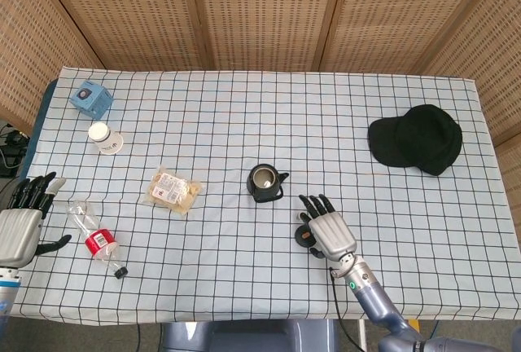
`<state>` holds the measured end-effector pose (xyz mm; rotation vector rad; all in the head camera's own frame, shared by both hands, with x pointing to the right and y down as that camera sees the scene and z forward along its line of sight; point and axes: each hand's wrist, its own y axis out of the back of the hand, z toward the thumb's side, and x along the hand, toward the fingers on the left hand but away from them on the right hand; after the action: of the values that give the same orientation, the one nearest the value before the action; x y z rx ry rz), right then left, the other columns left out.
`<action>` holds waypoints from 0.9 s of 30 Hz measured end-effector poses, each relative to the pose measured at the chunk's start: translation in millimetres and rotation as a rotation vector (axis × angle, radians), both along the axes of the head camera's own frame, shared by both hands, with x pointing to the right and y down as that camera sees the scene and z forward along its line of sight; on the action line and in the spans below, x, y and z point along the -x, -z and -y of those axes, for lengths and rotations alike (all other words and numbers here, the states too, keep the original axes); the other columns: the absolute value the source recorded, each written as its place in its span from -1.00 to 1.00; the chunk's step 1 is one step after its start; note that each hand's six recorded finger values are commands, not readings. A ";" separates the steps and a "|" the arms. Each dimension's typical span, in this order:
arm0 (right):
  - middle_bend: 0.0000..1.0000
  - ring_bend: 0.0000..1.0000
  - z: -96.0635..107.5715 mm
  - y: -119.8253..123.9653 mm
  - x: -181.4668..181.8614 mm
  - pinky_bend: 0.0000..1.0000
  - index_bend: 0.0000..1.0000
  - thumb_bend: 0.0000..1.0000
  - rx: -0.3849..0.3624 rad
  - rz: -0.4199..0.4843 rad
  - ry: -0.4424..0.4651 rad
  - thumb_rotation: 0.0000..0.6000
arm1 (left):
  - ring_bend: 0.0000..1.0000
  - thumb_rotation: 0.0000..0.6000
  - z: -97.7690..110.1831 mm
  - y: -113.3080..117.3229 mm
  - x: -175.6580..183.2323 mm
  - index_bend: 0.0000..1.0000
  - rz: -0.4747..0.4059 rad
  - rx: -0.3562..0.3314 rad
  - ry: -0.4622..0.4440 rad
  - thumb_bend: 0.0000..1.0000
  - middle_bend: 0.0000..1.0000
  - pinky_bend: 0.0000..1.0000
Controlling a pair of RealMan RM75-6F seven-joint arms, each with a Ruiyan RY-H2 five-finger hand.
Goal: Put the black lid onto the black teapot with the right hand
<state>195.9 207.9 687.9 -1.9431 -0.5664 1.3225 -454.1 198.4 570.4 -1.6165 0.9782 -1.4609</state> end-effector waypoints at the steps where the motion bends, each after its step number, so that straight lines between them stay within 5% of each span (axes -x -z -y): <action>1: -1.00 -1.00 0.1 -0.9 -0.1 -1.00 -0.40 -0.27 0.003 -0.003 -0.001 1.00 | -1.00 1.00 0.1 -0.2 0.1 -1.00 0.000 0.001 0.001 -0.87 -1.00 -1.00; 19: -1.00 -1.00 -4.2 -14.5 3.5 -1.00 -0.27 -0.26 0.031 -0.021 -0.011 1.00 | -1.00 1.00 0.0 -0.1 0.0 -1.00 -0.002 0.000 0.000 -0.87 -1.00 -1.00; 27: -1.00 -1.00 -3.9 -21.9 2.2 -1.00 -0.15 -0.10 0.043 -0.027 -0.022 1.00 | -1.00 1.00 -0.3 -1.1 -0.6 -1.00 -0.001 0.004 -0.001 -0.88 -1.00 -1.00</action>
<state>193.6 211.7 709.8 -1.9562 -0.5521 1.3831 -453.4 198.7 571.5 -1.6206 0.9752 -1.4619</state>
